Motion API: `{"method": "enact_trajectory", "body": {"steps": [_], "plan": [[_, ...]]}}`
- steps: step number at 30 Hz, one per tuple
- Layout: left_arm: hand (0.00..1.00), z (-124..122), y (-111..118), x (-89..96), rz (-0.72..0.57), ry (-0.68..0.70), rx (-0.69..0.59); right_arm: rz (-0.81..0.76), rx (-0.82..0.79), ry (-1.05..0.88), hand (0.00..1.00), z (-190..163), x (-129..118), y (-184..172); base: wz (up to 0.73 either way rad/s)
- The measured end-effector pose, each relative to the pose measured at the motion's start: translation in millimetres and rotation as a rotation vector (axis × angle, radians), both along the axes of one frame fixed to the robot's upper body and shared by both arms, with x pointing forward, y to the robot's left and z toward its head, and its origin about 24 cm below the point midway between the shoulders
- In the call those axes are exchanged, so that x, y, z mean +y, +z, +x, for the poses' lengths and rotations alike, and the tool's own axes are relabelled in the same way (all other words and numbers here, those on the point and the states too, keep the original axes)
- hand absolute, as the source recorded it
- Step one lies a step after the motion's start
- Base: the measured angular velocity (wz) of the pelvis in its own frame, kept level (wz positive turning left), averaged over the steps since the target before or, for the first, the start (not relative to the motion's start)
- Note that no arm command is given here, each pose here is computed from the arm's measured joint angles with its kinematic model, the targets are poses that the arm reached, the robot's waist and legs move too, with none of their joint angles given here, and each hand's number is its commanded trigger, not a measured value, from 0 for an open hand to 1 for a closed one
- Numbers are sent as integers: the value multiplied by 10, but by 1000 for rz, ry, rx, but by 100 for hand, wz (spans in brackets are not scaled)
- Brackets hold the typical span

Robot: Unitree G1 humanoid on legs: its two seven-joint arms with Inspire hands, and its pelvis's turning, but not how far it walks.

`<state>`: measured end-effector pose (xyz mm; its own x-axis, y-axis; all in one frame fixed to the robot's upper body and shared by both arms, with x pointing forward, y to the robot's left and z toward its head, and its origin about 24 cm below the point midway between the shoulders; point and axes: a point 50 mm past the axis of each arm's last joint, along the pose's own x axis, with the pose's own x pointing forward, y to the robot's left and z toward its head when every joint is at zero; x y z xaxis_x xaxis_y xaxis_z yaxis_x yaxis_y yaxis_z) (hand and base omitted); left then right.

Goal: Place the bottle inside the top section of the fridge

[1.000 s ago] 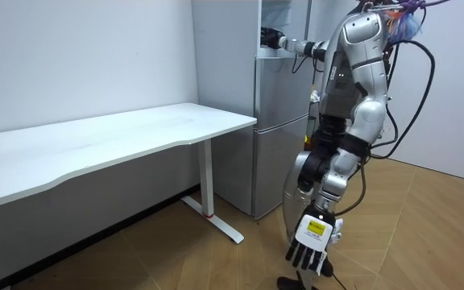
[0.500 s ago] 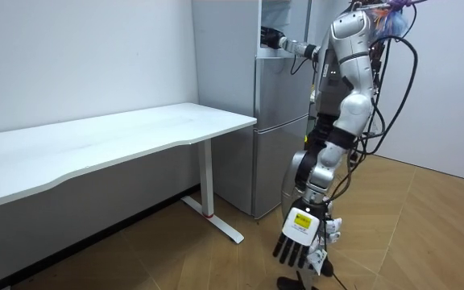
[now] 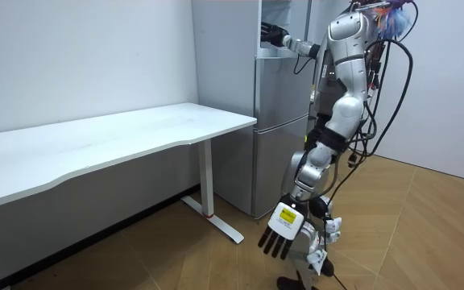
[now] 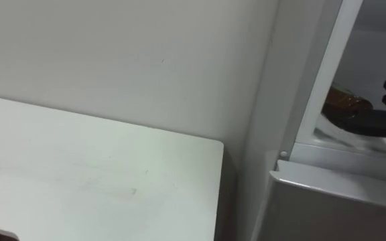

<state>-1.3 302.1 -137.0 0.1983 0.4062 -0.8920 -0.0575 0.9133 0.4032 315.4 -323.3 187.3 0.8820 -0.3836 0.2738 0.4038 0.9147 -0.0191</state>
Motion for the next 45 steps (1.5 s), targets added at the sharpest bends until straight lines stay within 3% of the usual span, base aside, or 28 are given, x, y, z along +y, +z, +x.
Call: {"method": "enact_trajectory", "body": {"steps": [11,19,26,45], "plan": [[0,-1,-20,-45,22,5,-2,-53,-92,82,0,-121,245,155,-10],[0,-68,-95,-159,-12,-4,36,-221,-201,99,0,-400,503,255,-10],[0,-72,-104,-163,-15,-8,35,-132,-307,32,0,-635,514,251,-5],[0,-116,-171,-331,-55,-44,33,-46,-457,108,0,-966,761,223,-6]]}}
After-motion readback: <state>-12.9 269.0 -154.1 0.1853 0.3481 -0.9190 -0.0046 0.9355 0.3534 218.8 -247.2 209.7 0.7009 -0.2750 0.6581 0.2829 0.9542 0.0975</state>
